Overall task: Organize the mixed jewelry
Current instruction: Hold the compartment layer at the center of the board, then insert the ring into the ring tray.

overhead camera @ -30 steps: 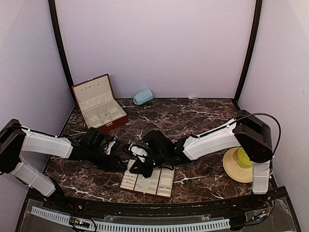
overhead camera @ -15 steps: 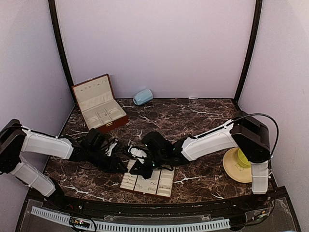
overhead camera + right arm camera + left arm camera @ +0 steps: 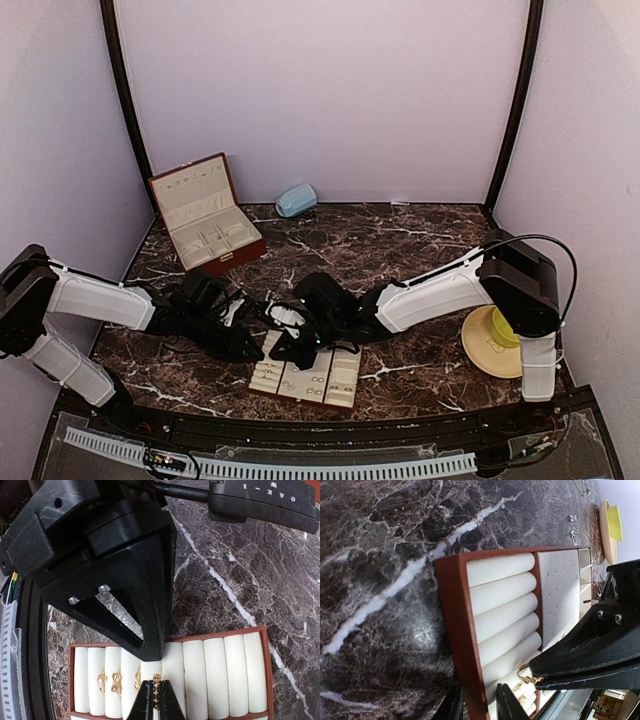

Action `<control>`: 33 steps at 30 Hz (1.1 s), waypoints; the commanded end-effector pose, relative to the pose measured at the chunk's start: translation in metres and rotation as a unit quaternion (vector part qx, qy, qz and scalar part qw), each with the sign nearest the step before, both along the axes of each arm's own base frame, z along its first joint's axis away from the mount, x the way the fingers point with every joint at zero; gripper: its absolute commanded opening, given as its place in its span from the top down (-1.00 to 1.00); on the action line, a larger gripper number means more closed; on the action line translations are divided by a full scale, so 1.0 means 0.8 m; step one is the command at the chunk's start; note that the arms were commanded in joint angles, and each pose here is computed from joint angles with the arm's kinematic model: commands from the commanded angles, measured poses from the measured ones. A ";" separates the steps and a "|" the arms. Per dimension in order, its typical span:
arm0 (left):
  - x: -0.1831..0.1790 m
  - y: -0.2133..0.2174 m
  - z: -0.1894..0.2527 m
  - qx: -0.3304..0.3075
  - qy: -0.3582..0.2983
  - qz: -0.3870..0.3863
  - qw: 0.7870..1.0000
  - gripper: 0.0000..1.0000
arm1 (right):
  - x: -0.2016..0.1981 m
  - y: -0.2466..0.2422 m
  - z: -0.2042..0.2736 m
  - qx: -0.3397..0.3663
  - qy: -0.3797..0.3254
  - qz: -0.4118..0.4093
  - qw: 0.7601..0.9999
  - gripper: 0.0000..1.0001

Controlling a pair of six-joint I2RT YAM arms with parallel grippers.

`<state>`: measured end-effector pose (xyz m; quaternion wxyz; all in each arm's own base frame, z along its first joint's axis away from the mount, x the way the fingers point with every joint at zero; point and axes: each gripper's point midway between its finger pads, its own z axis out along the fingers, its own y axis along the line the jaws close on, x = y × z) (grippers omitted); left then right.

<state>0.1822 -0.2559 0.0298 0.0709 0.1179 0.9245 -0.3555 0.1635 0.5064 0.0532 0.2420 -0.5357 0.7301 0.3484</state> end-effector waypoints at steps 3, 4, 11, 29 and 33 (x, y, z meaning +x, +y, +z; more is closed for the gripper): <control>-0.010 0.009 -0.015 0.027 0.011 -0.007 1.000 0.49 | 0.003 0.010 0.016 0.015 -0.014 -0.001 1.000 1.00; -0.011 0.009 -0.015 0.028 0.012 -0.007 1.000 0.49 | 0.004 0.010 0.015 0.014 -0.015 -0.001 1.000 1.00; -0.009 0.008 -0.014 0.027 0.010 -0.007 1.000 0.52 | 0.002 0.008 -0.006 -0.006 -0.019 0.010 1.000 1.00; -0.005 0.004 -0.008 0.021 0.003 -0.007 1.000 0.53 | 0.004 -0.006 -0.029 -0.063 -0.044 0.032 0.997 0.95; -0.005 0.004 -0.008 0.022 0.002 -0.007 1.000 0.53 | 0.008 -0.008 -0.003 -0.045 -0.043 0.016 0.998 0.56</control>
